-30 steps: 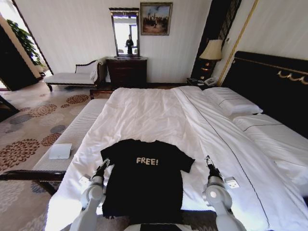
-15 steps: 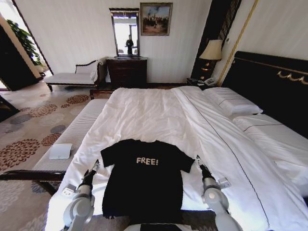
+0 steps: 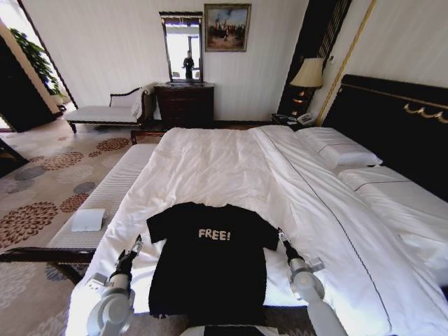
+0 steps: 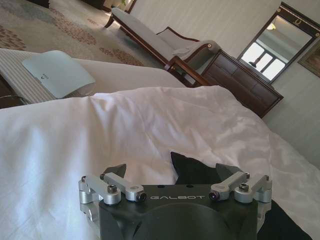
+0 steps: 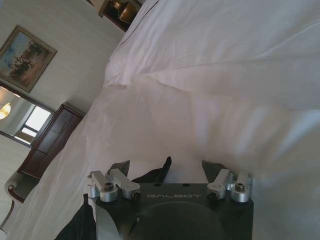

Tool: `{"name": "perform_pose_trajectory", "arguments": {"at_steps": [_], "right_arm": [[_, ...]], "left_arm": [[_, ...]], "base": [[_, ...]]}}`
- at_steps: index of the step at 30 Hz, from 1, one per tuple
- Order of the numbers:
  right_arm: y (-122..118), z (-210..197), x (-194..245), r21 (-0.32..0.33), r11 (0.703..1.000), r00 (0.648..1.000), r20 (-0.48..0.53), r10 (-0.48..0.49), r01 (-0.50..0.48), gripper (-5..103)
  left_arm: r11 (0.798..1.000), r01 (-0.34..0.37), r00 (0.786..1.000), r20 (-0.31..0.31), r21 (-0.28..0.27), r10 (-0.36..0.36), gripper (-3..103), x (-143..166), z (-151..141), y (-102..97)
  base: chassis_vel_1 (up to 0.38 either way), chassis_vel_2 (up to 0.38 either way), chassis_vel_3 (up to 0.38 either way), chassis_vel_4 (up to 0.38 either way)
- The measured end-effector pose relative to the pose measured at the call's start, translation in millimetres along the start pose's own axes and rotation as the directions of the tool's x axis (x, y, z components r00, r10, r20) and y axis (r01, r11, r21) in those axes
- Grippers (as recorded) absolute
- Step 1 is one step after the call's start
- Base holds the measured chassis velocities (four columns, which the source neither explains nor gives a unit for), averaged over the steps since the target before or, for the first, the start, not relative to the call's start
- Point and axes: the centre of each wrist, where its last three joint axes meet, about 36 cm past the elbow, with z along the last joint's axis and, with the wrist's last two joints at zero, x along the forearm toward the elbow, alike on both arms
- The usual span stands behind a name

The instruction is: Fold the clothes on the bed.

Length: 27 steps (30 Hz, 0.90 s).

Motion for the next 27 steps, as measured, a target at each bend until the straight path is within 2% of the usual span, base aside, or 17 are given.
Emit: {"name": "perform_pose_trajectory", "arguments": {"at_steps": [1,3,4,7,8,9,11,13,16,19,22,25,27], "right_arm": [[-1.6,0.5,0.0,-0.005,1.0,1.0,0.005,-0.009,0.009,83],[-1.4,1.5,0.2,-0.01,1.0,1.0,0.011,-0.028,0.028,72],[-1.4,1.5,0.2,-0.01,1.0,1.0,0.011,-0.028,0.028,72],[4.3,3.4,0.2,-0.013,0.999,0.999,0.011,-0.047,0.047,56],[4.3,3.4,0.2,-0.013,0.999,0.999,0.011,-0.047,0.047,56],[6.1,4.4,-0.1,-0.011,0.999,0.999,0.009,-0.052,0.052,50],[8.9,6.2,-1.7,0.003,0.998,0.998,0.006,-0.058,0.058,39],[9.2,6.9,-2.7,0.011,0.998,0.998,0.006,-0.056,0.056,39],[8.9,8.2,-4.5,0.032,0.999,0.999,0.005,-0.04,0.04,23],[9.1,8.3,-4.5,0.037,0.999,0.999,0.006,-0.038,0.038,18],[13.6,7.8,-2.1,0.065,0.997,0.998,0.028,-0.051,0.049,3],[19.6,8.2,0.7,0.082,0.994,0.997,0.043,-0.071,0.067,1],[36.4,9.1,6.4,0.095,0.988,0.991,0.053,-0.124,0.119,0]], "left_arm": [[1.0,0.0,1.0,-0.002,-0.002,0.0,100,0.5,1.8,-0.5],[1.0,0.002,1.0,-0.003,-0.007,-0.002,100,1.1,5.0,-1.7],[1.0,0.002,1.0,-0.003,-0.007,-0.002,100,1.1,5.0,-1.7],[1.0,0.004,1.0,-0.004,-0.013,-0.004,100,1.6,9.2,-3.1],[1.0,0.004,1.0,-0.004,-0.013,-0.004,100,1.6,9.2,-3.1],[1.0,0.005,1.0,-0.004,-0.014,-0.005,100,1.9,10.5,-3.4],[1.0,0.009,1.0,-0.005,-0.014,-0.009,100,3.3,12.5,-3.0],[1.0,0.011,1.0,-0.005,-0.014,-0.011,100,4.1,13.0,-2.4],[1.0,0.021,1.0,0.001,-0.016,-0.021,100,5.7,12.2,0.8],[1.0,0.024,1.0,0.004,-0.015,-0.024,100,6.2,11.9,1.8],[0.999,0.031,0.999,0.006,-0.012,-0.031,100,8.0,13.3,3.2],[0.999,0.034,0.999,0.006,-0.011,-0.034,100,9.1,14.7,3.5],[0.999,0.037,0.999,0.006,-0.013,-0.037,100,10.4,16.3,4.1]], "base": [[0.0,0.0,0.0,0.0],[0.0,0.0,0.0,0.0],[0.0,0.0,0.0,0.0],[0.0,0.0,0.0,0.0],[0.0,0.0,0.0,0.0],[0.0,0.0,0.0,0.0],[0.0,0.0,0.0,0.0],[0.0,0.0,0.0,0.0],[0.0,0.0,0.0,0.0],[0.0,0.0,0.0,0.0],[0.0,0.0,0.0,0.0],[0.0,0.0,0.0,0.0],[0.0,0.0,0.0,0.0]]}}
